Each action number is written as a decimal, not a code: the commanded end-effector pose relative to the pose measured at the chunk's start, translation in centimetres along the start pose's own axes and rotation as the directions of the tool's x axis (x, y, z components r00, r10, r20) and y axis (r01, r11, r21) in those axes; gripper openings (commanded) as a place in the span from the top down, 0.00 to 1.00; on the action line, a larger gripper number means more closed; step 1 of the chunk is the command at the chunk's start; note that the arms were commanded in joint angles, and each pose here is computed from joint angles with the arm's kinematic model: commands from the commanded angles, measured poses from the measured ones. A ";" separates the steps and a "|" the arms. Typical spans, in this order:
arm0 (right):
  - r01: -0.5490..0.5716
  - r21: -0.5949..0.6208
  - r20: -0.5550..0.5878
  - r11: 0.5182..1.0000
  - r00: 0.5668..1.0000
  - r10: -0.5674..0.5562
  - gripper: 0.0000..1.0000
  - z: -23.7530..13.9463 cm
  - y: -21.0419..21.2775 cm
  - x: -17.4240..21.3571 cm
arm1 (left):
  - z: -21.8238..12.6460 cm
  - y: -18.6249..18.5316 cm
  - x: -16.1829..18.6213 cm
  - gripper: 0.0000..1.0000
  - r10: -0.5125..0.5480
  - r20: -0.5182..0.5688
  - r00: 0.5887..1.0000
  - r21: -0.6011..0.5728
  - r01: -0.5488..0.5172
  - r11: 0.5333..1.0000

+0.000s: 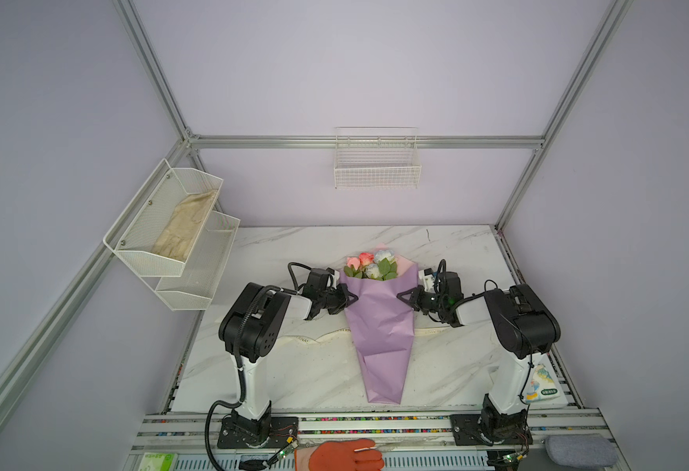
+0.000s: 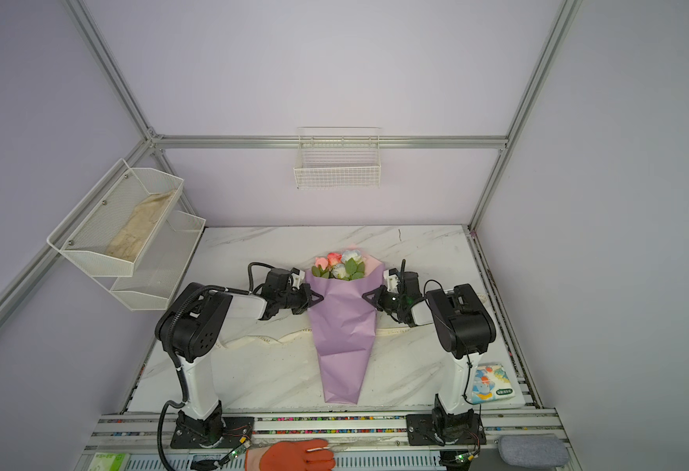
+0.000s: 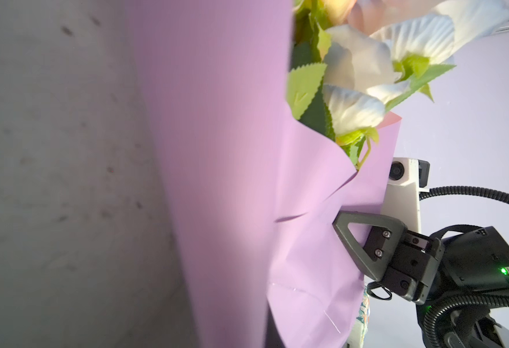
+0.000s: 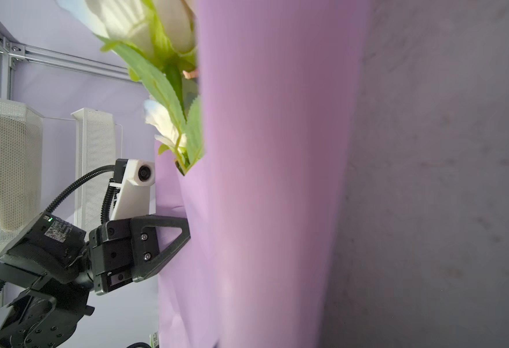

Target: Tie the bouquet of fake flowers

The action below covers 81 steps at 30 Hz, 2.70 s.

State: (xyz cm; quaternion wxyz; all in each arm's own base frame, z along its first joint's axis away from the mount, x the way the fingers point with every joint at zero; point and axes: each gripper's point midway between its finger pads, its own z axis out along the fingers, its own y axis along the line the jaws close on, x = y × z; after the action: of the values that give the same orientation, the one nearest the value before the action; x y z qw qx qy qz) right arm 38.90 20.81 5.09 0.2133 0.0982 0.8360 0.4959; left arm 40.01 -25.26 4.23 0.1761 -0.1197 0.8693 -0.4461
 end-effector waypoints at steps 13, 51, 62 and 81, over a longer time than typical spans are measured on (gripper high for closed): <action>0.016 0.037 -0.003 0.999 1.000 -0.015 0.85 -0.6 -0.4 0.5 | -1.0 0.3 1.1 0.95 0.014 0.002 1.000 -0.004 -0.014 1.000; 0.193 0.281 0.297 0.940 0.914 -0.277 0.32 -14.1 11.3 -4.1 | -25.6 10.4 2.4 0.04 -0.014 0.471 0.882 -0.653 0.360 0.666; 0.166 0.428 0.318 0.888 0.892 -0.320 0.32 -15.8 10.4 -5.5 | -21.7 11.5 4.1 0.20 -0.238 0.336 0.911 -0.663 0.408 0.627; -0.086 0.648 0.465 0.757 0.832 -0.303 0.09 -20.5 4.5 -6.1 | -20.3 14.9 2.6 0.42 -0.267 0.387 0.883 -0.731 0.470 0.495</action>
State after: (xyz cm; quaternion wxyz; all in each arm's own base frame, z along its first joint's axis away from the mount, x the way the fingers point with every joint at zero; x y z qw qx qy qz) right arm 35.82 6.99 19.81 0.4190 0.2057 0.8692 0.1632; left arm 26.39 -2.97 2.23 0.0801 -0.4095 0.9088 -0.0056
